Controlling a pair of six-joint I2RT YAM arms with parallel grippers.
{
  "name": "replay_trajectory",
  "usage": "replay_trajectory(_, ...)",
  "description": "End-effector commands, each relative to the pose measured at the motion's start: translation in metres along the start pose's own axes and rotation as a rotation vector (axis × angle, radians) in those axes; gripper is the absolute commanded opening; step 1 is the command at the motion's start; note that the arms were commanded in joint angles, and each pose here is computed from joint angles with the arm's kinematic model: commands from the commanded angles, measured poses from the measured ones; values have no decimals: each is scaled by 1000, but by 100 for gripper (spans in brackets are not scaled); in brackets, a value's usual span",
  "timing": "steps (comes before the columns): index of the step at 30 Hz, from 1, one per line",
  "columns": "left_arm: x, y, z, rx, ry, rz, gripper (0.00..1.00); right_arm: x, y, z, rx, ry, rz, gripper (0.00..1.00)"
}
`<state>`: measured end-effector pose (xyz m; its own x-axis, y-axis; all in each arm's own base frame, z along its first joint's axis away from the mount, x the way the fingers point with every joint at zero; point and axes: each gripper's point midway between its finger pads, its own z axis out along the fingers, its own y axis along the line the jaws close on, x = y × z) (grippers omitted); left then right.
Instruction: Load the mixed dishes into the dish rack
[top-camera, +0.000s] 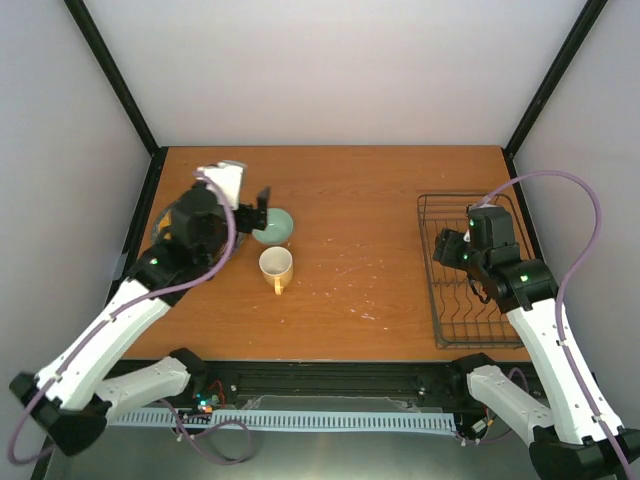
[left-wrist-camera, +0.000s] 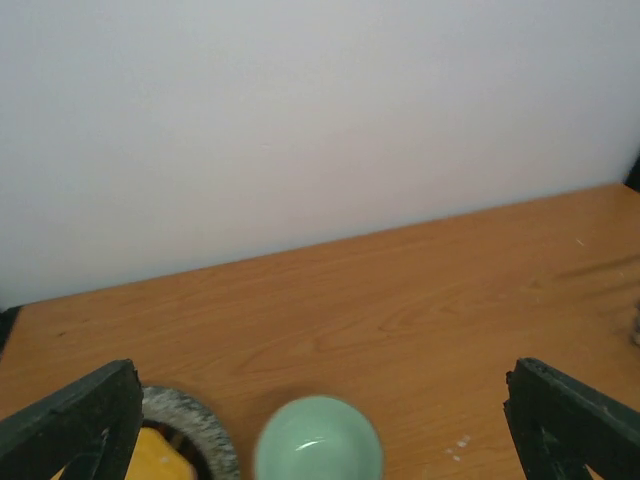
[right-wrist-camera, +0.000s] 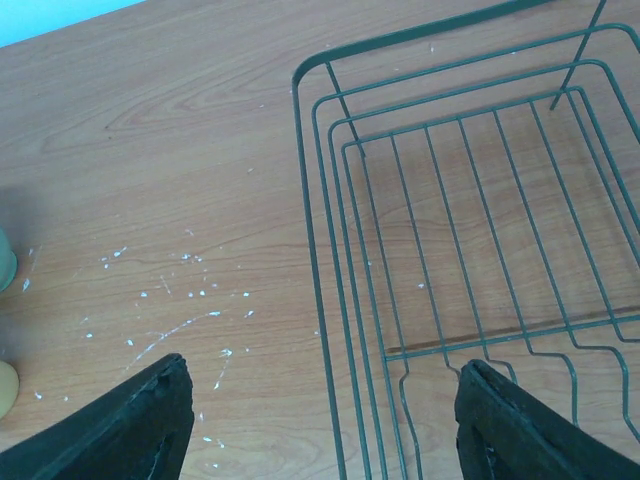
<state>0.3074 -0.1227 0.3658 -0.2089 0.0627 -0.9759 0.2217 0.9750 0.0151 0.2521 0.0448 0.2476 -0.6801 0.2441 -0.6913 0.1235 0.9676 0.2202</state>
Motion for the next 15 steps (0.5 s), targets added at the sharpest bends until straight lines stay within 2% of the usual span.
replay_trajectory(1,-7,-33,9,-54,16,73,100,-1,-8,-9,27,-20,-5,71)
replay_trajectory(5,2,-60,9,39,49,13,100,-3,-24,-20,114,-23,-32,66)
replay_trajectory(8,11,-59,6,38,62,-6,100,2,-28,-19,138,7,-53,58)
replay_trajectory(15,36,-44,3,-34,136,7,100,41,-22,26,133,229,-73,37)
